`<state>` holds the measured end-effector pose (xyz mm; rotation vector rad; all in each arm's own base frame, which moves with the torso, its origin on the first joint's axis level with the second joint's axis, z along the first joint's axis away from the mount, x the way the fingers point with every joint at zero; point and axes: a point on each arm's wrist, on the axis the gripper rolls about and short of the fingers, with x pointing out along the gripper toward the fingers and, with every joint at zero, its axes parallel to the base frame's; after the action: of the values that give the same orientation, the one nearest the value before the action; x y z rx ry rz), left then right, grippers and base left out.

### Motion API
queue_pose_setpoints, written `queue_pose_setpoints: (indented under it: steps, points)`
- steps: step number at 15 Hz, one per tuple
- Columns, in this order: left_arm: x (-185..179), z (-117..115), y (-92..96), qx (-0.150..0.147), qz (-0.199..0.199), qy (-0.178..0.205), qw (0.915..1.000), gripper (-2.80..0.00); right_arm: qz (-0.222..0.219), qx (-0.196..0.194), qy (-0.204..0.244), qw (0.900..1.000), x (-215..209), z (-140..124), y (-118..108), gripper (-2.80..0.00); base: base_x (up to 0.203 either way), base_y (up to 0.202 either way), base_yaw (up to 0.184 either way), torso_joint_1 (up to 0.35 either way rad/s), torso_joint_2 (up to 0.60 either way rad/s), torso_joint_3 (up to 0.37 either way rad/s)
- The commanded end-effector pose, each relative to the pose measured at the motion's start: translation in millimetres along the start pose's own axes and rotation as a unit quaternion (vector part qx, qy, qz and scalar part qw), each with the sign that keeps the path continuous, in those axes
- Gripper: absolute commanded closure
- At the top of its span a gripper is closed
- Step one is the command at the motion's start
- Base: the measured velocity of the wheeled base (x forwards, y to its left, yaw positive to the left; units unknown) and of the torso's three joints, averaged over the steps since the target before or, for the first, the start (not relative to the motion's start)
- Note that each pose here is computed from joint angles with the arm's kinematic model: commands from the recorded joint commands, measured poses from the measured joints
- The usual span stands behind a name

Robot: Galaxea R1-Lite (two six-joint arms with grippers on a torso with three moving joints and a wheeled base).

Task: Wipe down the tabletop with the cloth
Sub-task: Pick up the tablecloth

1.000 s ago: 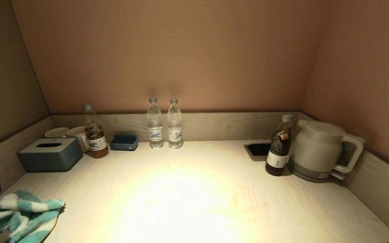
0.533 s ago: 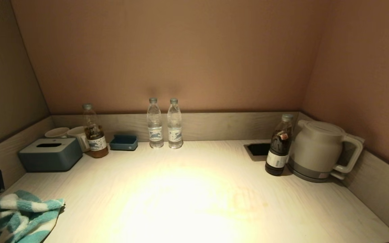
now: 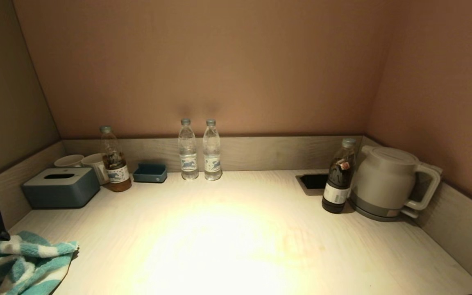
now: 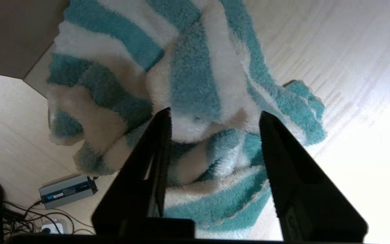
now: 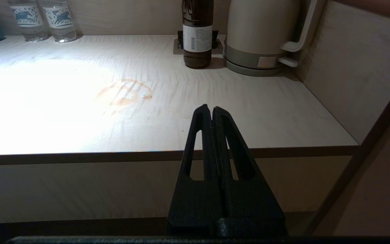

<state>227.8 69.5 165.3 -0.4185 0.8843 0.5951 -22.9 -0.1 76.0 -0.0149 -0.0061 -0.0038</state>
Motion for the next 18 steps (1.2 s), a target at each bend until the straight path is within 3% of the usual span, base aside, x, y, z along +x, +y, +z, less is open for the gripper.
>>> queue_pose_setpoints:
  steps: [1,18]
  points:
    - [-1.6,2.3,5.2,-0.011,0.005,-0.006,0.9999,-2.8,0.0,0.0,0.0,1.0,0.1,0.1,0.0,0.0,0.0,0.0,0.0,0.0,0.0,0.0]
    - [43.6,0.0,0.3,-0.024,0.026,0.045,0.9983,-2.8,0.0,0.0,0.0,1.0,0.1,0.1,0.0,0.0,0.0,0.0,0.0,0.0,0.0,0.0]
